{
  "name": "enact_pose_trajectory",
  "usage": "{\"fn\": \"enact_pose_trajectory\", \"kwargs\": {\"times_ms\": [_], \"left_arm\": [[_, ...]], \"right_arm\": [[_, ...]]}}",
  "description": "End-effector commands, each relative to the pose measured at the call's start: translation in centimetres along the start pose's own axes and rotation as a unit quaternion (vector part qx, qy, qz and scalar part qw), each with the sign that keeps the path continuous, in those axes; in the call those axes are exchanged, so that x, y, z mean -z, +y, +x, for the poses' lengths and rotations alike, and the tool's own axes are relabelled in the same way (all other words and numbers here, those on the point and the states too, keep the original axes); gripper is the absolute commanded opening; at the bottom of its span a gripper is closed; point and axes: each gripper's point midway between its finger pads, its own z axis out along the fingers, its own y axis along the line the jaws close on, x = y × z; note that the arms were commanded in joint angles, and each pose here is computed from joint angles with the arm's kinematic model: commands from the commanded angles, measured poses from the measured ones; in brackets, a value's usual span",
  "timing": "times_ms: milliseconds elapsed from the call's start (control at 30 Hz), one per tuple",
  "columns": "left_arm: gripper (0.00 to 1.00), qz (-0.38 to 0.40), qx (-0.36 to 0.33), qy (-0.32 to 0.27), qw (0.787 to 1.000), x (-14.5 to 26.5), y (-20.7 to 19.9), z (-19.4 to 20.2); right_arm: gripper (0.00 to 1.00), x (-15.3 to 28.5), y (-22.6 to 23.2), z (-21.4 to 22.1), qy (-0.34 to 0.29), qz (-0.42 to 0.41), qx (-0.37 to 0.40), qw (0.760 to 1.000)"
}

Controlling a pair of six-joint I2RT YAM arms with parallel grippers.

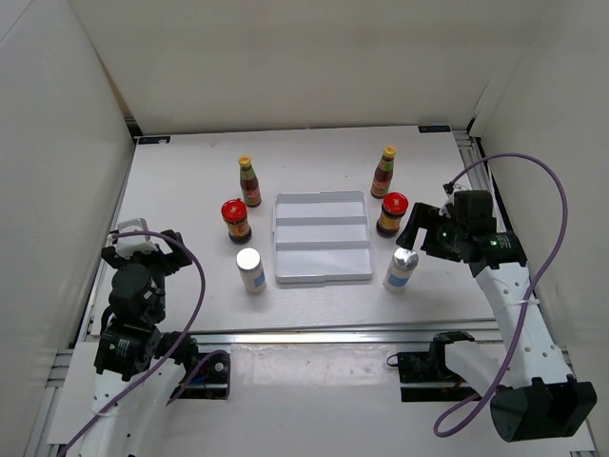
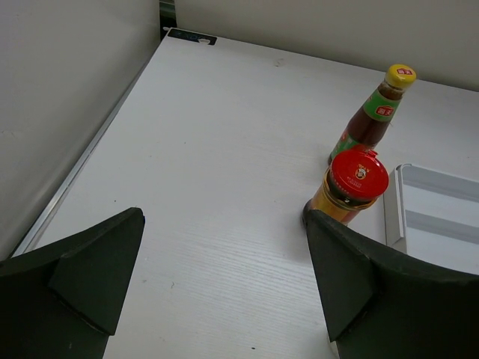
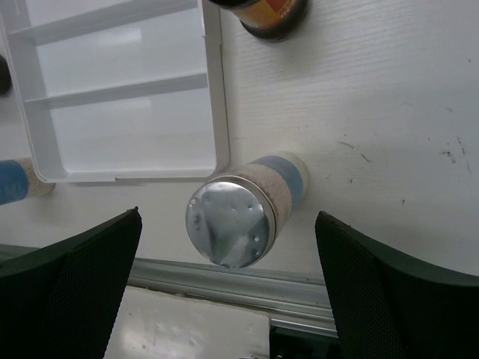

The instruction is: Organize the condiment bottles

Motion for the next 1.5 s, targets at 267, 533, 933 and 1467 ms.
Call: {"fn": "enact_pose_trajectory", "kwargs": {"times_ms": [267, 533, 933, 1467], "left_arm": [[1.00, 0.000, -0.003, 0.012, 1.000, -0.6, -0.3, 0.7], [1.00, -0.001, -0.008, 0.021, 1.000, -0.9, -0.4, 1.1], [1.00, -0.002, -0.012, 0.029, 0.999, -1.2, -0.5, 1.4], [1.00, 0.002, -0.014, 0.034, 0.999, -1.3, -0.7, 1.6]], "right_arm": [[1.00, -4.0, -1.5, 3.9, 0.065, 0.025, 0.004, 0.998], [1.00, -6.0, -1.9, 5.1, 0.086, 0.047, 0.018, 0.995], [0.48, -6.8, -2.1, 5.2, 0.104, 0.070, 0.020, 0.992], [0.10, -1.8, 7.3, -2.8, -0.016, 0.028, 0.148, 0.988]]}}
